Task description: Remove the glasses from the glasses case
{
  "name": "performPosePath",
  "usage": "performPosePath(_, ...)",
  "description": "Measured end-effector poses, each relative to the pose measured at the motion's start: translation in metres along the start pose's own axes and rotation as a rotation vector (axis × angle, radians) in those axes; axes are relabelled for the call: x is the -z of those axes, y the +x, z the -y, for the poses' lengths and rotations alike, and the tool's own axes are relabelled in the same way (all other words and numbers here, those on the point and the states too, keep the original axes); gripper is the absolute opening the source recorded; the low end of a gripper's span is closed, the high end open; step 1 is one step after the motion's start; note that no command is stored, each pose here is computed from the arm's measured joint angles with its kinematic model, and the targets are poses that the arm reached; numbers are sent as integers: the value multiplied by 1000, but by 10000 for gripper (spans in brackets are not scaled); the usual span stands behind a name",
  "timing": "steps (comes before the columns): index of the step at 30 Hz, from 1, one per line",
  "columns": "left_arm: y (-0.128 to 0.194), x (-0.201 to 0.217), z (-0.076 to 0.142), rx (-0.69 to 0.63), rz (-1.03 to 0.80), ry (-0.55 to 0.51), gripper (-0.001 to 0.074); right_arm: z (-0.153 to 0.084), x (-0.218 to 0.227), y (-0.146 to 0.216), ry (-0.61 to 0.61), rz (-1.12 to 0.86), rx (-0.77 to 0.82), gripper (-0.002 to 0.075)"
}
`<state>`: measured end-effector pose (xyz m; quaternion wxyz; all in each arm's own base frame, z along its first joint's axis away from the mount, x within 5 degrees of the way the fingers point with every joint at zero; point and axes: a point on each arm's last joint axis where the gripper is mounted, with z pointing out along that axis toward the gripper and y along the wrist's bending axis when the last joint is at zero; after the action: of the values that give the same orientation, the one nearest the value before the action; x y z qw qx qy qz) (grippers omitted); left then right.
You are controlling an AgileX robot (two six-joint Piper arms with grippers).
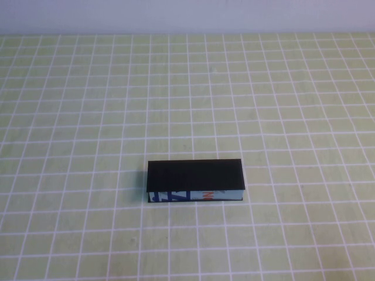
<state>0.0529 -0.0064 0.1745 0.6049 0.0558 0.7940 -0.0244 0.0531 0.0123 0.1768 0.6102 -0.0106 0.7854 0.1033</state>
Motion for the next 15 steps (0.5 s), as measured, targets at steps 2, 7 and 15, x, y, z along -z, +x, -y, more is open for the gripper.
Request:
performPosePath(2, 0, 0, 0, 7, 2, 2, -4, 0, 0, 0, 0, 0, 0, -18)
performPosePath(7, -1, 0, 1, 21, 6, 6, -4, 0, 0, 0, 0, 0, 0, -18)
performPosePath(15, -8, 1, 6, 312, 79, 81, -4, 0, 0, 0, 0, 0, 0, -18)
